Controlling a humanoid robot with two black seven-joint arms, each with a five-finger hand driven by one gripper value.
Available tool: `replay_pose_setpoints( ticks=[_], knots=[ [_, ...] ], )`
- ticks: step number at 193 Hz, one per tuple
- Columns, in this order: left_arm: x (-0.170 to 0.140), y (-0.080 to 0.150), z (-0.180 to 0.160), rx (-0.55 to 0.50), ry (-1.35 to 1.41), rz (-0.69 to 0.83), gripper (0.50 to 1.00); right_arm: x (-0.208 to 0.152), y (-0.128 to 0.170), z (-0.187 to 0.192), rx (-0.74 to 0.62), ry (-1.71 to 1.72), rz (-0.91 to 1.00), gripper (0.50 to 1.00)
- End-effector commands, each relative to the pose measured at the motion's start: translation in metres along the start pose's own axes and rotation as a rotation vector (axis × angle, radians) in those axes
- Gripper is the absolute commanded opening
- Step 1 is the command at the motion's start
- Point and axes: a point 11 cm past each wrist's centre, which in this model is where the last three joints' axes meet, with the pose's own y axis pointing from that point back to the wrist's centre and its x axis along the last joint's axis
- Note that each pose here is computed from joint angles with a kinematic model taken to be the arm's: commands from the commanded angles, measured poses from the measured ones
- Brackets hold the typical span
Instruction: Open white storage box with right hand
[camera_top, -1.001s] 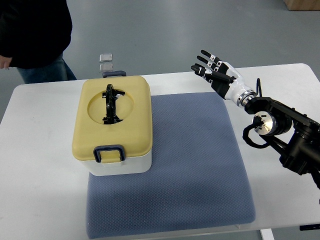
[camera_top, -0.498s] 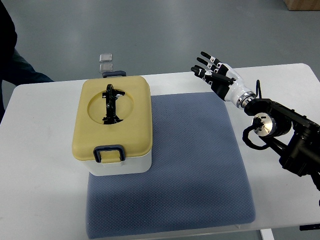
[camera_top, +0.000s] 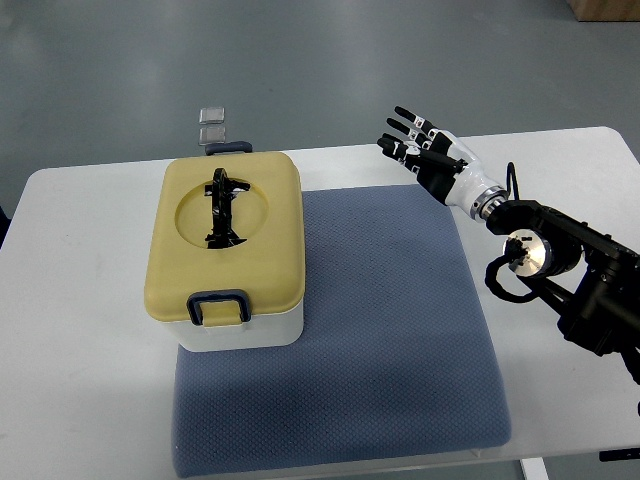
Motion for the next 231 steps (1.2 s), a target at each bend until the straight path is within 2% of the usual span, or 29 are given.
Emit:
replay_pose_setpoints(
  ticks=[1,231],
  knots=[
    [0.000,0.000,0.000,0.001,0.000,0.000,1.000,0.000,0.000,0.000,-0.001,0.001,-0.001,0.930],
    [0.000,0.000,0.000,-0.001,0.000,0.000,1.000,-0.009,0.000,-0.003,0.003,-0.017,-0.100,0.928]
  ],
)
